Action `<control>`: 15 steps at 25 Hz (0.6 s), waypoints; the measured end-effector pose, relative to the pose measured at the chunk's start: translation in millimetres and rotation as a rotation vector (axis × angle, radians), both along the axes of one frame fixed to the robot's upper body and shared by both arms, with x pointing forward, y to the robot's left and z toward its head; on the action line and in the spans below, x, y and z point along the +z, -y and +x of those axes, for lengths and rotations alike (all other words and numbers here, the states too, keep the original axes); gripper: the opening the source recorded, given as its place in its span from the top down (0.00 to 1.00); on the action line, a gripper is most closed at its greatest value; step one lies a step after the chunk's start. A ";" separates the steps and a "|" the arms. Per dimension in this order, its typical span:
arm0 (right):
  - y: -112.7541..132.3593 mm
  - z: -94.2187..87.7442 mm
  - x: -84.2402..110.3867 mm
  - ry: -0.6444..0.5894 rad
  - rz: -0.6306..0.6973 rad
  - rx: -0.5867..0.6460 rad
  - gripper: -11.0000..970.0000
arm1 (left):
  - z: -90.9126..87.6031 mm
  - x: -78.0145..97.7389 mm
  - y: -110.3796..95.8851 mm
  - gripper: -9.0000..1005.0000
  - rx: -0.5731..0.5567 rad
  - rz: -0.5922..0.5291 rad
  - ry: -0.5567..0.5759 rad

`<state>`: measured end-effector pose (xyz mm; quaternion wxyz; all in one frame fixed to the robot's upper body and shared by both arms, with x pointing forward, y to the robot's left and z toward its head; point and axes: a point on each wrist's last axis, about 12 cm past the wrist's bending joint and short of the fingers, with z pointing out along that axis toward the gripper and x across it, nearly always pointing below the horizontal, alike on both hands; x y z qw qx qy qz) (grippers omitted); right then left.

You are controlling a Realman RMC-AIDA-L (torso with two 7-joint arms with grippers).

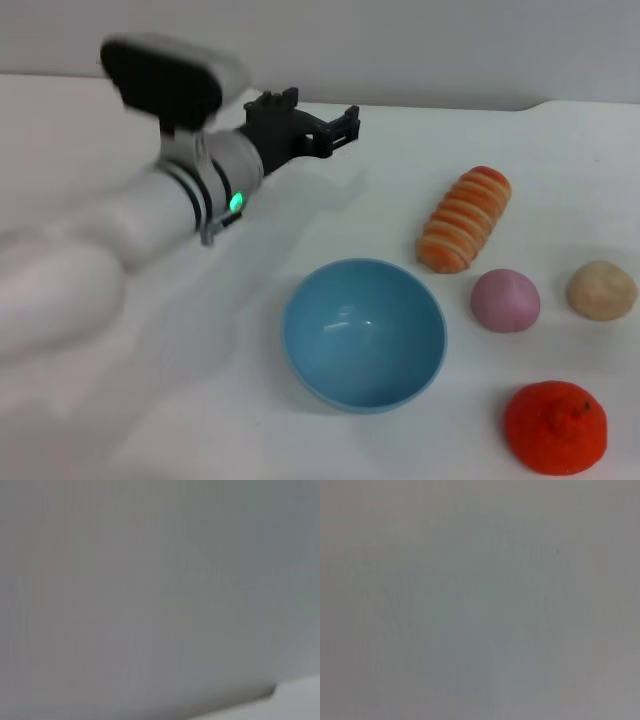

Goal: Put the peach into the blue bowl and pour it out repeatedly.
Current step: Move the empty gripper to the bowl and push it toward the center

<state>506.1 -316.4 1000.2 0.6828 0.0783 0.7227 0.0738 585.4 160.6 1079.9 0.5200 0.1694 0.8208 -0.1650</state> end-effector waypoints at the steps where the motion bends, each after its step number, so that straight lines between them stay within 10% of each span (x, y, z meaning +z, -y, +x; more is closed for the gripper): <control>1: 0.0 0.0 0.0 0.000 0.000 0.000 0.19 | 0.0 0.0 0.0 0.19 0.000 0.000 0.000; 15: 1.1 2.1 1.7 0.006 -0.012 0.002 0.19 | 16.9 78.7 -42.8 0.20 -0.356 0.154 -0.334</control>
